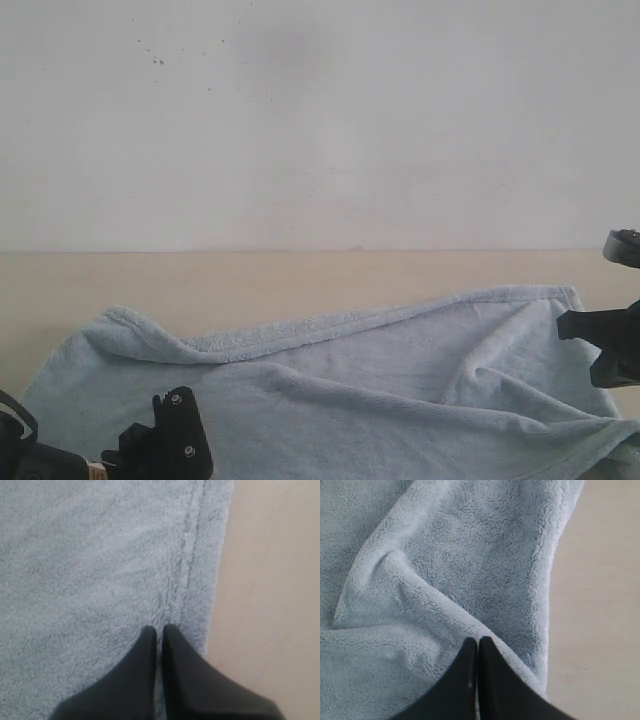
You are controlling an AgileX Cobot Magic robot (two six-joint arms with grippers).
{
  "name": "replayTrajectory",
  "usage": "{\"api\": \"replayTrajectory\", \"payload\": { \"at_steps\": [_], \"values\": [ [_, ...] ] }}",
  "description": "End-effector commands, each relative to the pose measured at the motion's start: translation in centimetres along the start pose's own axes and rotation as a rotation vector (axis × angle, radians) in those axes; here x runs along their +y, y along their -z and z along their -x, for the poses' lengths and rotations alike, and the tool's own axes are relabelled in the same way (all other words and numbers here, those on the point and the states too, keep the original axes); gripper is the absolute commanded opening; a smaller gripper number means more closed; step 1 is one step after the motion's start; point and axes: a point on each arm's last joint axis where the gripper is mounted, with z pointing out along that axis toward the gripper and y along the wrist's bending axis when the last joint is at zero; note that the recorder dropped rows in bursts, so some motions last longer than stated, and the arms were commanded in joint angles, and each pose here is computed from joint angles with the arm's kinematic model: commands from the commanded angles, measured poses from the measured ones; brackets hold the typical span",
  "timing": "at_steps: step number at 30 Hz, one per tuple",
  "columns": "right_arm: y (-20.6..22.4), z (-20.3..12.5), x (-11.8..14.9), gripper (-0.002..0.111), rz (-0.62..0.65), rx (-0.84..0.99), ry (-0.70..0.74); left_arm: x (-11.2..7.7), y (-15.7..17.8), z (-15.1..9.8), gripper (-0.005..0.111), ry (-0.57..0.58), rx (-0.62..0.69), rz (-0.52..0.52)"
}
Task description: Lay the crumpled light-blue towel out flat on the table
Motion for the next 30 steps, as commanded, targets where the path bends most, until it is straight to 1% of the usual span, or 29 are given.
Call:
{"api": "replayTrajectory", "payload": {
  "at_steps": [1,11,13,17,22,26,30],
  "values": [
    [0.1,0.0,0.0,0.0,0.0,-0.005,0.01,-0.1,-0.1,0.1,0.004,-0.022,0.002,-0.008],
    [0.1,-0.1,0.1,0.0,0.007,0.012,0.013,-0.1,-0.1,0.1,0.004,-0.028,0.005,-0.009],
    [0.1,-0.1,0.1,0.0,0.008,0.014,0.012,-0.2,0.0,-0.2,0.004,-0.027,0.023,-0.004],
    [0.1,-0.2,0.2,0.0,0.013,0.02,0.008,-0.1,0.0,-1.4,0.004,-0.023,0.11,0.028],
    [0.1,-0.2,0.2,0.0,0.018,0.018,-0.001,0.4,0.2,-2.2,0.004,-0.023,0.199,0.078],
    [0.1,-0.1,0.2,0.0,0.019,0.013,-0.007,0.8,0.4,-2.9,0.004,0.012,0.276,0.129],
    [0.1,0.0,0.2,0.0,0.015,0.001,-0.008,1.1,0.8,-3.7,0.004,0.072,0.367,0.186]
  ]
}}
